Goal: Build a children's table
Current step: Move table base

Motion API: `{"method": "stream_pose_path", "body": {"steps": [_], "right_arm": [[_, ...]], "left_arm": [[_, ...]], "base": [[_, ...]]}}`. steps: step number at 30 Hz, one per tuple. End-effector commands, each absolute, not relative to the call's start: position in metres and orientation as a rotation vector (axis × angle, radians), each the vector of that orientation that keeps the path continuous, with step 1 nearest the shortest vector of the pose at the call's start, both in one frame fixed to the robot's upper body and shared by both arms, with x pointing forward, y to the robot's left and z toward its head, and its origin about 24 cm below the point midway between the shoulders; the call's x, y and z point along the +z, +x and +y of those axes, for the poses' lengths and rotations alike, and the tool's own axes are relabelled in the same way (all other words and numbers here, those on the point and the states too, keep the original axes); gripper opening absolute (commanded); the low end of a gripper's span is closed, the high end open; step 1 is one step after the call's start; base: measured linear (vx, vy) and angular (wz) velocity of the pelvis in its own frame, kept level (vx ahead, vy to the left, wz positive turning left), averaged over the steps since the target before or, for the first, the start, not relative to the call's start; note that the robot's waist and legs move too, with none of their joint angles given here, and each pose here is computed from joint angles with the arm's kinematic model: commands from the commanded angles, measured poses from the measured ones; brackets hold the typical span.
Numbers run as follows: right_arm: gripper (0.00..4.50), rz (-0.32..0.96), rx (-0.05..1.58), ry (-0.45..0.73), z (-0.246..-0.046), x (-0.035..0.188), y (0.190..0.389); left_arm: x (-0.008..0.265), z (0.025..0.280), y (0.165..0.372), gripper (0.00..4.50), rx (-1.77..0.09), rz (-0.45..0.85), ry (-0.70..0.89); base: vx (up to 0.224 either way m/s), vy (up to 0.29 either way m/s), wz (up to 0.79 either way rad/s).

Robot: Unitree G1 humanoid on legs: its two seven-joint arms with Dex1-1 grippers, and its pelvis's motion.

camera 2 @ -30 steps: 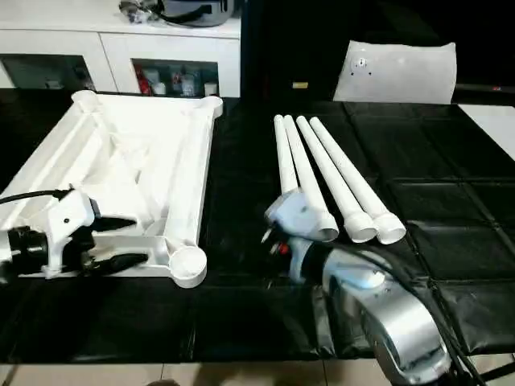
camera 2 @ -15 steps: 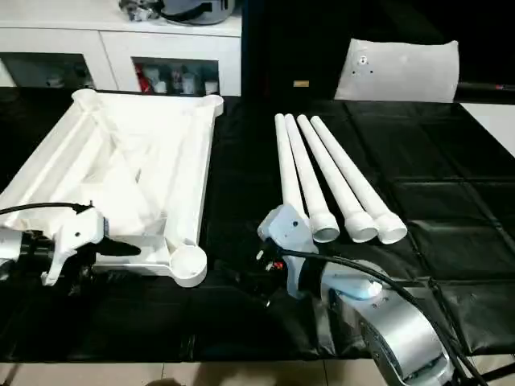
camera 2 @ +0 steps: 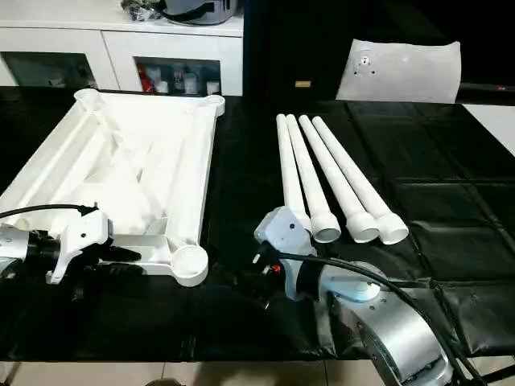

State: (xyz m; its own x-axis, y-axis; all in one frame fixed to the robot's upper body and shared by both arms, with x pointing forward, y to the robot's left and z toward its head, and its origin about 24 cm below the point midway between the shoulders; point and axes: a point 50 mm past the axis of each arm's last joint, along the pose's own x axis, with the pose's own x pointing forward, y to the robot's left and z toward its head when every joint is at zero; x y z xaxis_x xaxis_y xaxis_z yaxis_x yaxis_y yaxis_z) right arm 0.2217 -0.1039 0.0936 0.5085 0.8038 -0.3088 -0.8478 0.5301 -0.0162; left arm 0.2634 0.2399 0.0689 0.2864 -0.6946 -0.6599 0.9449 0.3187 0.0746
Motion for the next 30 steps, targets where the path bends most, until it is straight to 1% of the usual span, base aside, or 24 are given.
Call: {"method": "stream_pose_path", "body": {"steps": [1,3,5,8,12,13,16,21,25,30], "right_arm": [[4.50,0.273,0.991,-0.184,-0.104,0.096,0.223],[4.50,0.267,0.991,-0.175,-0.102,0.098,0.223],[4.50,0.266,0.987,-0.173,-0.102,0.098,0.223],[4.50,0.267,0.980,-0.171,-0.102,0.097,0.222],[4.50,0.267,0.964,-0.170,-0.103,0.097,0.222],[4.50,0.263,0.939,-0.171,-0.105,0.097,0.225],[4.50,0.261,0.929,-0.170,-0.106,0.098,0.226],[4.50,0.236,0.831,-0.165,-0.111,0.100,0.237],[4.50,0.230,0.760,-0.154,-0.116,0.102,0.244],[4.50,0.204,0.644,-0.117,-0.121,0.105,0.256]], "left_arm": [[0.071,0.239,0.267,0.66,-1.159,0.583,0.537],[0.071,0.240,0.268,0.46,-1.154,0.588,0.542],[0.071,0.240,0.269,0.42,-1.151,0.590,0.541],[0.068,0.238,0.270,0.20,-1.139,0.594,0.536],[0.065,0.232,0.274,0.03,-1.114,0.562,0.526],[0.064,0.227,0.276,0.03,-1.093,0.540,0.506],[0.064,0.224,0.277,0.03,-1.088,0.523,0.502],[0.064,0.202,0.282,0.03,-1.108,0.433,0.484],[0.068,0.194,0.287,0.03,-1.112,0.400,0.475],[0.067,0.194,0.287,0.03,-1.114,0.410,0.490]], "base": [[0.000,0.000,0.00],[0.000,0.000,0.00],[0.000,0.000,0.00],[0.000,0.000,0.00],[0.000,0.000,0.00],[0.000,0.000,0.00],[-0.054,-0.009,0.00],[0.021,0.004,0.00],[0.000,0.000,0.00],[0.000,0.000,0.00]]}}
